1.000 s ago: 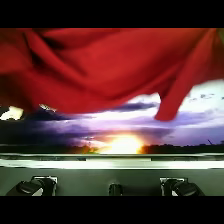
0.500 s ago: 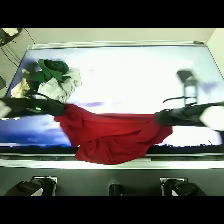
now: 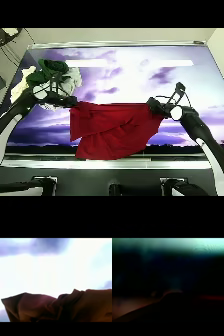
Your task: Fold the shirts.
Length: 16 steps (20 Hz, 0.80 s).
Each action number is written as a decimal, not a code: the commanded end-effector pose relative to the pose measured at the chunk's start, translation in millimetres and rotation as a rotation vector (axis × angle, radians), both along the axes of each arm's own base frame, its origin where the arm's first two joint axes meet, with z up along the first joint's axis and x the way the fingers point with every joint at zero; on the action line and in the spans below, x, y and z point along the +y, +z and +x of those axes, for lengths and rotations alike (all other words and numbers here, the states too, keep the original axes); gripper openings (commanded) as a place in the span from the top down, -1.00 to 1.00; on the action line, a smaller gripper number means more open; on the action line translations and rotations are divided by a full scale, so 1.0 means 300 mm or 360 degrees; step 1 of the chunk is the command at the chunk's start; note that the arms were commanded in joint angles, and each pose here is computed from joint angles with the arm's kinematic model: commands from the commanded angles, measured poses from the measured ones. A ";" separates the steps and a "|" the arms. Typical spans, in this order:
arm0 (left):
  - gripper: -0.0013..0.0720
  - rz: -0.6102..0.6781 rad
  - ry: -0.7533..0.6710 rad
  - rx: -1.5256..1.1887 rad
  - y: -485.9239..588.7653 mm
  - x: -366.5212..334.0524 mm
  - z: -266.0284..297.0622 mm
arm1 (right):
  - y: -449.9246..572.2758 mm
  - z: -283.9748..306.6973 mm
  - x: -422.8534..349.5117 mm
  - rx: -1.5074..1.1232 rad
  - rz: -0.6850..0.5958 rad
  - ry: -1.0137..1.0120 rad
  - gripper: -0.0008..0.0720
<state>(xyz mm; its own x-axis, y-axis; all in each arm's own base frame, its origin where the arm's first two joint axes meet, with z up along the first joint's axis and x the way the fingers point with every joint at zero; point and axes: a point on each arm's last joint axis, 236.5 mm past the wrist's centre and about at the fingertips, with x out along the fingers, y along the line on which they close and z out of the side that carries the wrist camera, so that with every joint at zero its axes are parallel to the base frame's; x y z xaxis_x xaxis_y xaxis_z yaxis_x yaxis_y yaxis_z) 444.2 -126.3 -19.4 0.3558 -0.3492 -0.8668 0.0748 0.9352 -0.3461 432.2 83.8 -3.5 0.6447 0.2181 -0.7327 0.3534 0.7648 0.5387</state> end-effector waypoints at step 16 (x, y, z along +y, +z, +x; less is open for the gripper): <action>-0.89 -0.0293 0.0186 0.0931 -0.163 0.320 -0.485 | 0.001 -0.207 -0.433 0.0544 0.0150 0.0193 -0.72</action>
<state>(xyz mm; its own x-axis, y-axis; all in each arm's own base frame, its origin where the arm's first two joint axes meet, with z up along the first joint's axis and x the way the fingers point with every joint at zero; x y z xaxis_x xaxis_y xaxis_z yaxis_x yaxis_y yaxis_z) 351.7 -22.5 -41.5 0.0115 -0.4637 -0.8859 -0.2388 0.8591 -0.4527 394.2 -63.7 18.8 0.4706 0.2131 -0.8562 0.4566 0.7716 0.4430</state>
